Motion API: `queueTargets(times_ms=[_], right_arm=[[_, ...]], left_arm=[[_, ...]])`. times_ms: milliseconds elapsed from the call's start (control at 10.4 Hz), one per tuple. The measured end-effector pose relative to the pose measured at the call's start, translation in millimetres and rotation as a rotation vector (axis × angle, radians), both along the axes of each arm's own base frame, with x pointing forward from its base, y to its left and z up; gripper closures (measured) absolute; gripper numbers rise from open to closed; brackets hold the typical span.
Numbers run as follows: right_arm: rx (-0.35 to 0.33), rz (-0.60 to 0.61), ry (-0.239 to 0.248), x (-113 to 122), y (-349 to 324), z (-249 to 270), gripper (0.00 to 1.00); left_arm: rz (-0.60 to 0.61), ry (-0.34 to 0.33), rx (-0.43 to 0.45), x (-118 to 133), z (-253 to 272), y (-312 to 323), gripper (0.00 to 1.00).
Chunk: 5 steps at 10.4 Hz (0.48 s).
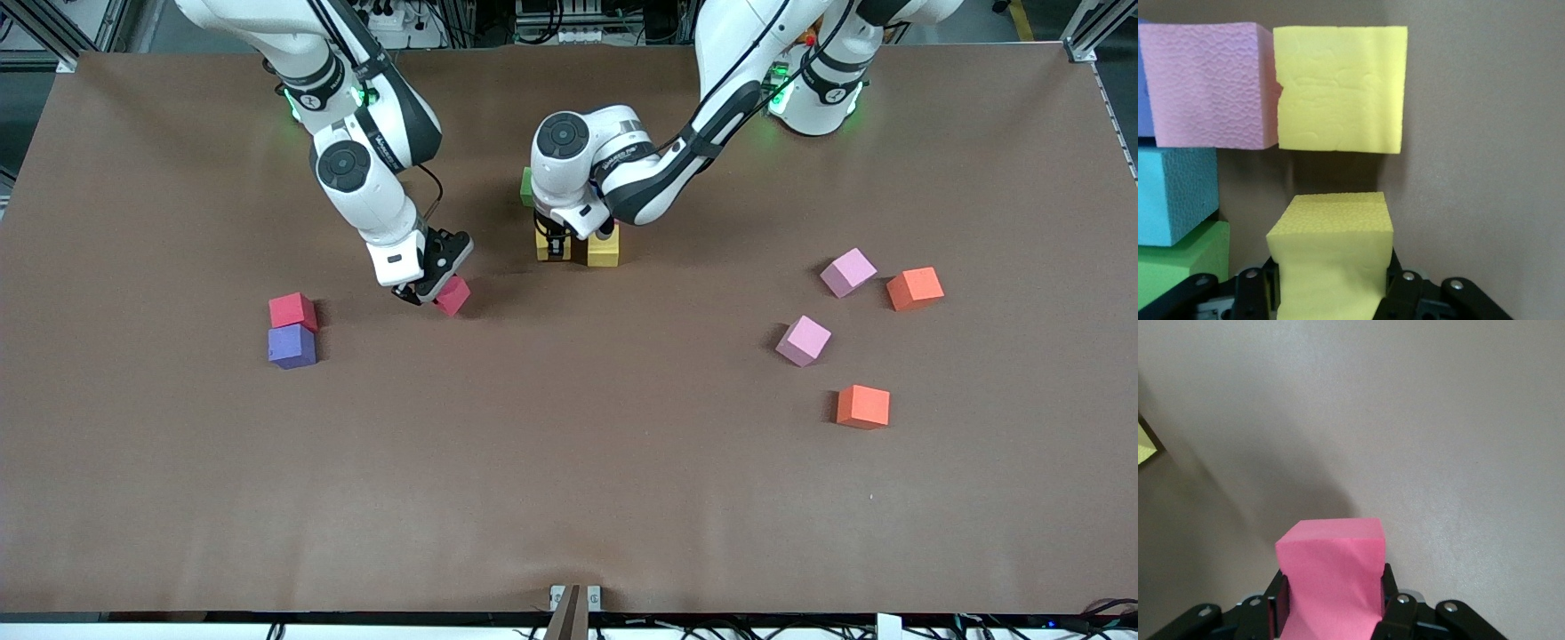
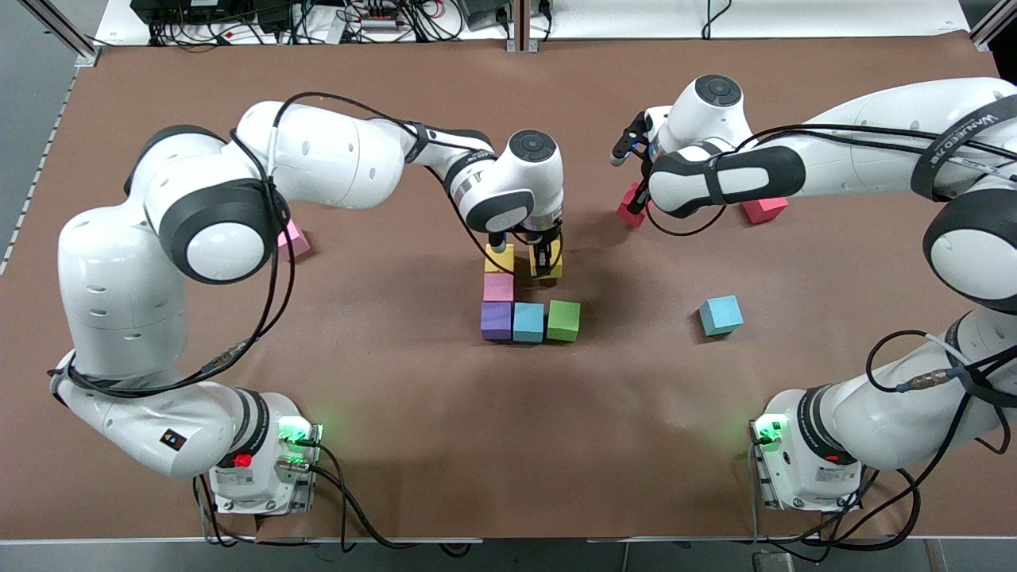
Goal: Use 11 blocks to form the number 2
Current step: 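Lower the yellow cube against the first yellow cube with the left gripper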
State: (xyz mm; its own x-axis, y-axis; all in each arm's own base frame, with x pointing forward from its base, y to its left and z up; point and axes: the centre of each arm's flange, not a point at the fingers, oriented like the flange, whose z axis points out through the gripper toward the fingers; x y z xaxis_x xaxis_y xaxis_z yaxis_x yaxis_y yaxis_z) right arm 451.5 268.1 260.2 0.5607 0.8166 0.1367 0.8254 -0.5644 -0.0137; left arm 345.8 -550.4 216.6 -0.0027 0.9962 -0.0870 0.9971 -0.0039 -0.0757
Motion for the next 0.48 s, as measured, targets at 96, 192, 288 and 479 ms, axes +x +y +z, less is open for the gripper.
queueTargets(times_ms=[96,192,288,479], right_arm=[[0.000,0.000,0.000,0.0,0.1,0.0,0.44],[0.000,0.000,0.000,0.0,0.1,0.1,0.44],[0.000,0.000,0.000,0.0,0.1,0.1,0.44],[0.000,0.000,0.000,0.0,0.2,0.1,0.44]], left_arm=[[-0.006,0.001,0.010,-2.0,-4.2,2.8,0.44],[-0.010,0.004,0.020,-4.2,-8.5,5.8,0.44],[-0.011,0.007,0.026,-5.0,-11.3,8.3,0.44],[-0.009,0.006,0.028,-3.4,-11.7,10.1,0.44]])
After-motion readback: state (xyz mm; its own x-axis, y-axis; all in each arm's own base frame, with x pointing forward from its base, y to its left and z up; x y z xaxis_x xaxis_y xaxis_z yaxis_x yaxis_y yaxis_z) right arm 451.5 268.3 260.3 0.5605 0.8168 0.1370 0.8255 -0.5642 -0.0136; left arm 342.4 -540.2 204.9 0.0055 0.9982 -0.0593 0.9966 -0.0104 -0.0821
